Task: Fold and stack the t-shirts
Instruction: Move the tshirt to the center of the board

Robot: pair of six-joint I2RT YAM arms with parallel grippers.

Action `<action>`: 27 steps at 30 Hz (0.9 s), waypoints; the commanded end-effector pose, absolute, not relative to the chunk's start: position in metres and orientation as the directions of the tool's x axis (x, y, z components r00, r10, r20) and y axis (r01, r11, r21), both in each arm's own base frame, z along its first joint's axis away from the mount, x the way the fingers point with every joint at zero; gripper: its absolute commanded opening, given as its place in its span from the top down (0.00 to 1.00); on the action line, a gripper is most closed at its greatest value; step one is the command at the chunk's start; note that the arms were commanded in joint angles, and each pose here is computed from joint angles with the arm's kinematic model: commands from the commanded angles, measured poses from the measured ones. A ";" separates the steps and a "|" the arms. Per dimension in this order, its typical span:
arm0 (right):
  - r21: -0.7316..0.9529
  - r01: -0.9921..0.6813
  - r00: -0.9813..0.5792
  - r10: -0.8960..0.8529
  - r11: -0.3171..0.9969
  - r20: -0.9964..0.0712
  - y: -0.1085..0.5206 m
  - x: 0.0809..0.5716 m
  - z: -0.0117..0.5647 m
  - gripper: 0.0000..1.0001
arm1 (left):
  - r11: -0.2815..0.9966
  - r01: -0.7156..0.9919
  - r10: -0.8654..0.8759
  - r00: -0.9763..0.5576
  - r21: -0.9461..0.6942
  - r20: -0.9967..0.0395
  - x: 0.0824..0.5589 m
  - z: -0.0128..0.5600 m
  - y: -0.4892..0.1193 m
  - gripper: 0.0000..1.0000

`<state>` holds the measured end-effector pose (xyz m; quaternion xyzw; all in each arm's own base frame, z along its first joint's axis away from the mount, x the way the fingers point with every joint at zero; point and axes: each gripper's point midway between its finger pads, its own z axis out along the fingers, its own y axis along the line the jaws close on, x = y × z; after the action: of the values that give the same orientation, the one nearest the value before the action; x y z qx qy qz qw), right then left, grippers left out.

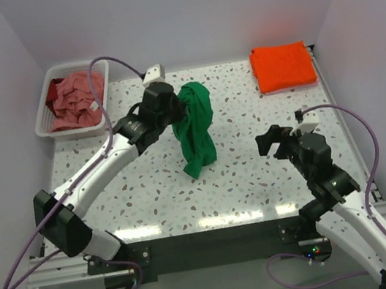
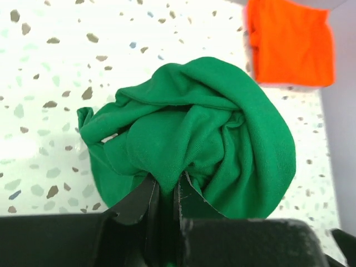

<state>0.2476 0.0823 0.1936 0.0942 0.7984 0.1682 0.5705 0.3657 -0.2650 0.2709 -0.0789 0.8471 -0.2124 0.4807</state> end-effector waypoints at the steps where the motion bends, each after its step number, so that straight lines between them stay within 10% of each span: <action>1: 0.390 -0.094 -0.351 0.336 0.916 -0.874 0.094 0.249 0.199 0.01 | 0.919 -0.023 -0.341 -0.551 -0.395 -0.762 0.373 0.239 -0.268 1.00; 11: 0.407 -0.134 -0.500 0.293 0.904 -0.815 0.118 0.252 0.170 0.01 | 0.979 -0.206 -0.130 -0.602 -0.004 -0.788 0.433 0.172 -0.259 0.95; 17: 0.442 -0.243 -0.583 0.234 0.863 -0.778 0.147 0.244 0.160 0.01 | 0.988 -0.143 -0.142 -0.684 -0.060 -0.716 0.455 0.142 -0.247 0.00; 27: 0.248 -0.373 -0.604 -0.031 0.894 -0.797 0.218 0.240 0.136 0.01 | 0.943 -0.181 -0.330 -0.615 -0.280 -0.716 0.374 0.152 -0.164 0.00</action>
<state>0.2206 0.1914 0.1101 -0.0950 0.8960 0.2159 0.3762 0.3864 -0.1562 0.1163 -0.1317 0.9218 -0.0171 0.3642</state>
